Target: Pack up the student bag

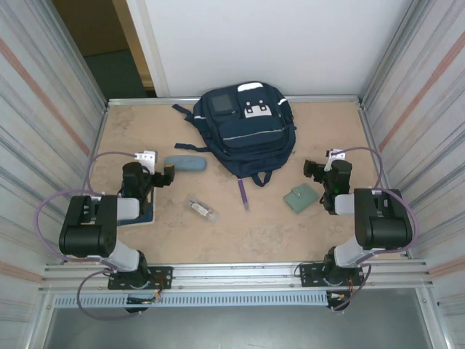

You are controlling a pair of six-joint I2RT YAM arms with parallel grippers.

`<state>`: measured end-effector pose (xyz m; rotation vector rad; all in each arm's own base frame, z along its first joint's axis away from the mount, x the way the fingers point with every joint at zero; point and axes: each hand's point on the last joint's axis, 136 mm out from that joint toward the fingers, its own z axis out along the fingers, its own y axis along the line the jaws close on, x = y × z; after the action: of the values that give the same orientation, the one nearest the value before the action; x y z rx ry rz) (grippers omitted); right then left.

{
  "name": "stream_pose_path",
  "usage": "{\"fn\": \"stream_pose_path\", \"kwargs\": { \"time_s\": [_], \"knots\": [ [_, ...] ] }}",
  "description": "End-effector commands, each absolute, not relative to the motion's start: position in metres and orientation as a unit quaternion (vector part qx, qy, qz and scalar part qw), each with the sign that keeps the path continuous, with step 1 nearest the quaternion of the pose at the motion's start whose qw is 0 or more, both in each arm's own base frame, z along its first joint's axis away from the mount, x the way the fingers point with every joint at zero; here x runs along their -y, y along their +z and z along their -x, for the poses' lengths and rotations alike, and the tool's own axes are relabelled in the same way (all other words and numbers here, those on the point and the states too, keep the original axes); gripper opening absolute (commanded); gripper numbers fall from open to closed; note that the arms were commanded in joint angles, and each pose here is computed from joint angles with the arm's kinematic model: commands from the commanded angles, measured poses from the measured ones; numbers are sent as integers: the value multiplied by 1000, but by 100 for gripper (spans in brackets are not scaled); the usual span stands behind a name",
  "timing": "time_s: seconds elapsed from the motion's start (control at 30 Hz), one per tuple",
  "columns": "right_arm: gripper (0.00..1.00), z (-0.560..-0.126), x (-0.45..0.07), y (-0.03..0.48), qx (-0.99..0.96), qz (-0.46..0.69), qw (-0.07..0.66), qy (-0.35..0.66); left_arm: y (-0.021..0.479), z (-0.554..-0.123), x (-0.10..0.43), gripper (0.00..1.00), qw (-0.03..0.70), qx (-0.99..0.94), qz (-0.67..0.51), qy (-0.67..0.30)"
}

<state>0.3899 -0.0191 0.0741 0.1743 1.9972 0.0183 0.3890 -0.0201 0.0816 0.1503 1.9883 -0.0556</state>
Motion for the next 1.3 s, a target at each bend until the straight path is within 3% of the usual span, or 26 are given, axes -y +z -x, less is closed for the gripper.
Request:
{"fn": "stream_pose_path", "kwargs": {
  "time_s": [0.0,0.97,1.27],
  "knots": [
    [99,-395,20,81,-835,-64,546,0,91,-395,18,99,555,-830,-62,-17],
    [99,-394,24,85,-833,-71,549,-5,92,-395,17,99,556,-829,-59,-28],
    [99,-379,6,157,-828,-72,556,18,146,-381,55,99,552,-825,-124,8]
  ]
}}
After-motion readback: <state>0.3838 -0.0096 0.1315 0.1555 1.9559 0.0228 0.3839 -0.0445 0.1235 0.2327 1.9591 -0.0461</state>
